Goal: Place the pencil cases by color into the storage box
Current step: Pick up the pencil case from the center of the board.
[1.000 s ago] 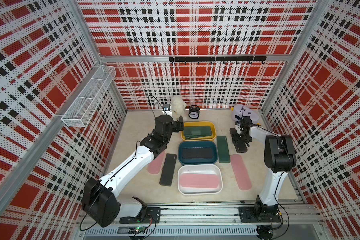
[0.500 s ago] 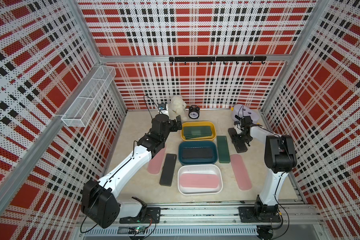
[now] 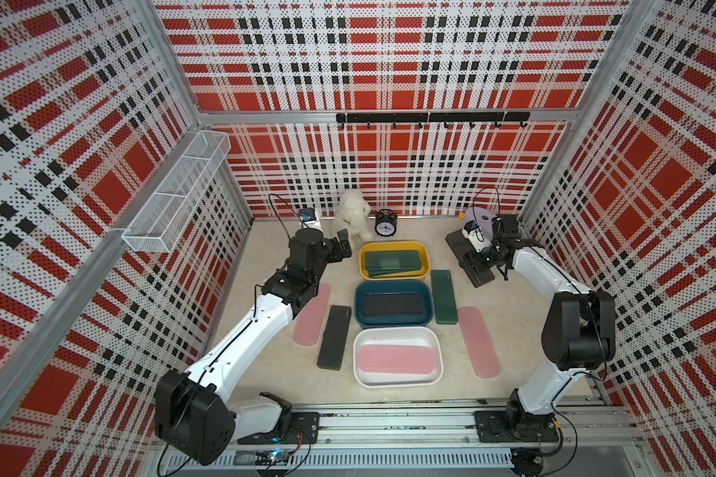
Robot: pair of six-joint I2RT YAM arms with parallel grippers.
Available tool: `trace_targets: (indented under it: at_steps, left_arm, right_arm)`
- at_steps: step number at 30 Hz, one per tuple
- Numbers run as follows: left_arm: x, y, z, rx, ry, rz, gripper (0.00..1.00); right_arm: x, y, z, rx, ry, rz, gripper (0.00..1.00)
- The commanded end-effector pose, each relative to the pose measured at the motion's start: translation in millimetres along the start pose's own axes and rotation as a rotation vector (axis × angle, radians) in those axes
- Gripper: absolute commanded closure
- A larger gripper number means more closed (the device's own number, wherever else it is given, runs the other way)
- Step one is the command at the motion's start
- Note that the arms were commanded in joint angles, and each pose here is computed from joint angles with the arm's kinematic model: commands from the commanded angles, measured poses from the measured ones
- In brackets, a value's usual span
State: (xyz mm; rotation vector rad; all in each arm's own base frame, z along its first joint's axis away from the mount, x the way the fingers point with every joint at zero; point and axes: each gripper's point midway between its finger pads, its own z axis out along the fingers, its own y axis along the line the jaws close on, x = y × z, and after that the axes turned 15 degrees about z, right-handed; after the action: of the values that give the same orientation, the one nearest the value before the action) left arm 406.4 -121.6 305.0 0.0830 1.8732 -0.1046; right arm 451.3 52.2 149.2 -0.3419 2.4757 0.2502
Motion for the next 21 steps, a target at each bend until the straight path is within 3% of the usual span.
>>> trace_targets:
  at_steps: [1,11,21]
  left_arm:
    - [0.8,2.2,-3.1,0.009,0.003,-0.015,0.0]
    - [-6.7,18.2,-10.2,-0.042,-0.023,-0.028,0.01]
    - [7.0,34.5,-8.4,-0.064,0.008,-0.089,0.01]
  right_arm:
    - [-15.8,23.2,-27.5,-0.096,-0.055,-0.103,0.5]
    - [-9.8,93.2,-51.6,-0.225,-0.018,-0.369,0.5]
    - [7.9,171.4,-57.2,-0.34,0.051,-0.64,0.5]
